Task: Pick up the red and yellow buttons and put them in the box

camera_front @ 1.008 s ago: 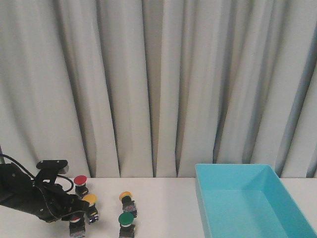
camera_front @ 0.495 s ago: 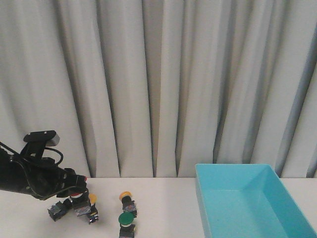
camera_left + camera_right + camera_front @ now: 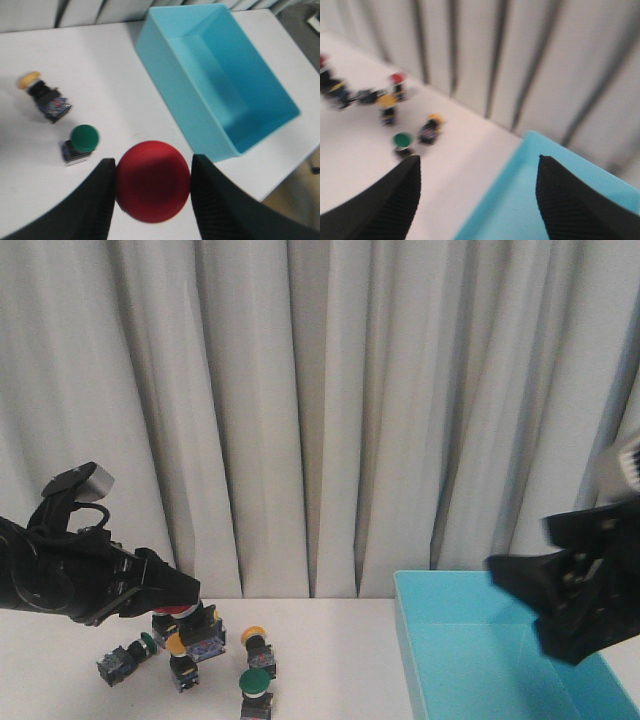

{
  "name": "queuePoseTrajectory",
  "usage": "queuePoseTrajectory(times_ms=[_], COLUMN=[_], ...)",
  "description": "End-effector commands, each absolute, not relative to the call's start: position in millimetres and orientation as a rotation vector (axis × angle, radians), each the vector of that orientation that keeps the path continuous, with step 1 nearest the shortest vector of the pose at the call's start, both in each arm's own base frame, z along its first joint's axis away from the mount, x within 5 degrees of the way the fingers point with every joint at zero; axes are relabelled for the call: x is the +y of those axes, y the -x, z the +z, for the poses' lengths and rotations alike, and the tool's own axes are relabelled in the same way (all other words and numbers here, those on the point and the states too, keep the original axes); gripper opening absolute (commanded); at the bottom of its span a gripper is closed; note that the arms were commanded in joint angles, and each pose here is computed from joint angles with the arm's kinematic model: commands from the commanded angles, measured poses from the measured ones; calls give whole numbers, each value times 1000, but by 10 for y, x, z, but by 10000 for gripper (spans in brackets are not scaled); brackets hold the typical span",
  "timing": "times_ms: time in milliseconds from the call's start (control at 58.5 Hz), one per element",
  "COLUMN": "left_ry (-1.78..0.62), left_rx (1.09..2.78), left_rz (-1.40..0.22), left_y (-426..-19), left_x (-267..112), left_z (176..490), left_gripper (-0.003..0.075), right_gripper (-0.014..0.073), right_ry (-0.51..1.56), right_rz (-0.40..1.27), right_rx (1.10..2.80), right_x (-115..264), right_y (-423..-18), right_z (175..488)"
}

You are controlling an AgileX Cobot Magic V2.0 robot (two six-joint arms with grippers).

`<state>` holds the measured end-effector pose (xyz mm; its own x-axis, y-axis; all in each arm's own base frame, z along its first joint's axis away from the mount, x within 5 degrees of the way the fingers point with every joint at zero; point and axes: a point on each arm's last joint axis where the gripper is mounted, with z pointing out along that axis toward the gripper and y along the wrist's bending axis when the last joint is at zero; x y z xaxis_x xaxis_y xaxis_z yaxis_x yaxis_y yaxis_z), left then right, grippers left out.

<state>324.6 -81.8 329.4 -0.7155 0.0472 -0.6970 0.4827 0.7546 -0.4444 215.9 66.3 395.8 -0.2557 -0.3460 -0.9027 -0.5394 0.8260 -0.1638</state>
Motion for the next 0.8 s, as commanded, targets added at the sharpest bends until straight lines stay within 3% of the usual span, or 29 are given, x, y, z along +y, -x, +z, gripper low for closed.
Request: queuePoseTrajectory(times_ms=[0, 273, 530, 786], left_ry=[-401, -459, -500, -507], left_rx=[2134, 2039, 1972, 1880], left_rz=[-931, -1085, -1253, -1390], left_y=[-3112, -2907, -2788, -2740], left_x=[-882, -951, -1014, -1054], left_z=[3626, 3854, 3970, 4067], left_gripper=[-7, -6, -6, -6], right_gripper=[473, 473, 473, 473], right_ry=[818, 1057, 1107, 1128], right_rz=[260, 435, 539, 597], right_rx=[1800, 1711, 1577, 1560], right_x=[813, 1007, 1099, 1167], right_y=[-2202, -2206, -2182, -2336], right_z=[4110, 4059, 4117, 4006])
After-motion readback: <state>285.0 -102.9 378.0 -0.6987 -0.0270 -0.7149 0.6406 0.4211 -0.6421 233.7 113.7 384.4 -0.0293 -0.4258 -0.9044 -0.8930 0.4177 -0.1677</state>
